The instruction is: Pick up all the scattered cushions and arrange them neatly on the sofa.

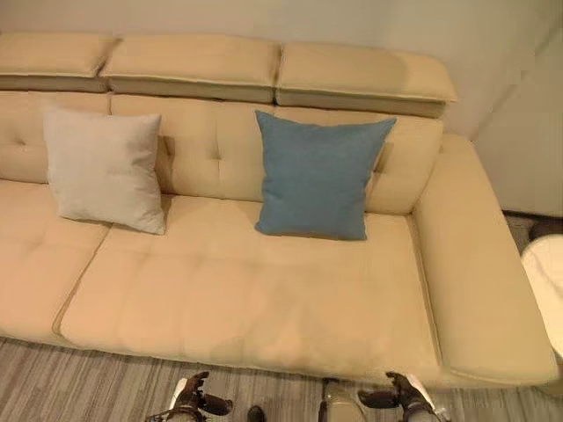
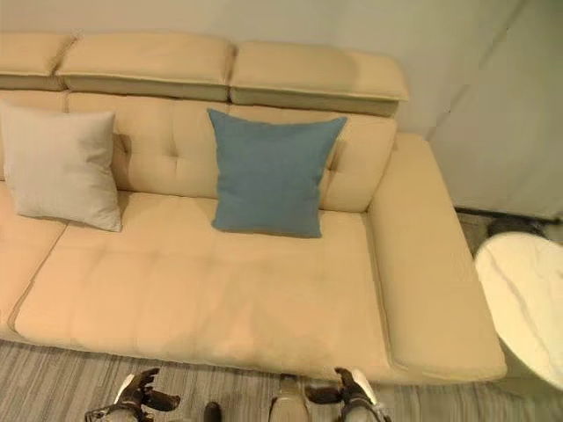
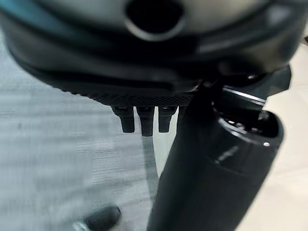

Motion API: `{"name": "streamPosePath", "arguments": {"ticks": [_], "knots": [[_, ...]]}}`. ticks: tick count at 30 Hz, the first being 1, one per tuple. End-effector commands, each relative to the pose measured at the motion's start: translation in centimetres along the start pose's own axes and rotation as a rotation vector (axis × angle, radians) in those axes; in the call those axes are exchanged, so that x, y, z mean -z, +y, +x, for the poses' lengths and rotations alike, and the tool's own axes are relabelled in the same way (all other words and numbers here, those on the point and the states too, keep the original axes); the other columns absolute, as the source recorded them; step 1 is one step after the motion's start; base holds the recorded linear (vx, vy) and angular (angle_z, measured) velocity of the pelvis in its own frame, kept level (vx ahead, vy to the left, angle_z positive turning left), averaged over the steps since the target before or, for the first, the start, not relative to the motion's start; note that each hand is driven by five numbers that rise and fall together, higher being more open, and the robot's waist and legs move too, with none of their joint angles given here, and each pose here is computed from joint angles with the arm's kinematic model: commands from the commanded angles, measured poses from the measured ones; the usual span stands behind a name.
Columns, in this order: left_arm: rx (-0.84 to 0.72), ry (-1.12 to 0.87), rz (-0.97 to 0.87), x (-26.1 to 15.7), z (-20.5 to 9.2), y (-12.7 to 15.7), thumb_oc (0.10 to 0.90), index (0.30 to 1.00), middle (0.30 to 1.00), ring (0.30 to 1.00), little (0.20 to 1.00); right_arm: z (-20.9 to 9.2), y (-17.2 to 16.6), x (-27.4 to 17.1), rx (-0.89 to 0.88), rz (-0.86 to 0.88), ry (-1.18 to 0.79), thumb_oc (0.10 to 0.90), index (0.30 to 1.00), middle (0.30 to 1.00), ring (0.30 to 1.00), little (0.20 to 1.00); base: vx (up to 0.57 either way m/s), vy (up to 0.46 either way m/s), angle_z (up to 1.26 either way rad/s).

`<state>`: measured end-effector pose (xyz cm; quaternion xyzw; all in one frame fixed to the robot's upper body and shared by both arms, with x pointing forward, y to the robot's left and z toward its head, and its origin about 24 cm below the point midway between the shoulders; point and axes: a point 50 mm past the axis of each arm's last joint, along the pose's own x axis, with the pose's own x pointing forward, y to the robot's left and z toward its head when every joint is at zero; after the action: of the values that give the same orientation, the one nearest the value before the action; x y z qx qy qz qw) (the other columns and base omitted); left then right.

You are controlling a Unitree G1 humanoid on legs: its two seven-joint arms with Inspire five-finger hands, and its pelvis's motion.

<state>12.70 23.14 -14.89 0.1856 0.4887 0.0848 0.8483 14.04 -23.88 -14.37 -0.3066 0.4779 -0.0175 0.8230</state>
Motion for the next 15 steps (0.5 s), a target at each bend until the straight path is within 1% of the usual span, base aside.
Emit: {"name": "streamPosePath", "arguments": {"ticks": [1,3,6,9,15], "knots": [[-0.073,-0.011,0.037,0.3,0.1,1.8,0.8,0.9,0.9,0.9,0.9,0.5,-3.3,-0.7,0.1,-0.044,-0.042,0.8,0.9,0.9,0.9,0.9,-0.25,0.063,-0.23],[-0.089,0.004,0.044,0.8,0.0,2.3,0.8,0.9,0.9,0.9,0.9,0.3,-2.6,0.5,0.085,-0.017,0.0,0.8,0.9,0.9,0.9,0.9,-0.23,-0.016,-0.08],[-0.101,0.013,0.022,1.1,-0.1,2.2,0.8,0.9,0.9,0.9,0.9,0.2,-2.1,0.6,0.082,0.004,0.008,0.8,0.9,0.9,0.9,0.9,-0.08,-0.114,-0.11],[-0.097,0.039,0.004,1.7,-0.2,1.8,0.8,0.9,0.9,0.9,0.9,0.3,-2.1,0.4,0.079,0.01,0.004,0.8,0.9,0.9,0.9,0.9,-0.02,-0.116,-0.34],[-0.059,0.066,0.025,2.3,-0.4,0.9,0.8,0.9,0.9,0.9,0.9,0.1,-1.7,0.9,0.062,-0.002,0.023,0.8,0.9,0.9,0.9,0.9,-0.02,-0.062,0.01]]}}
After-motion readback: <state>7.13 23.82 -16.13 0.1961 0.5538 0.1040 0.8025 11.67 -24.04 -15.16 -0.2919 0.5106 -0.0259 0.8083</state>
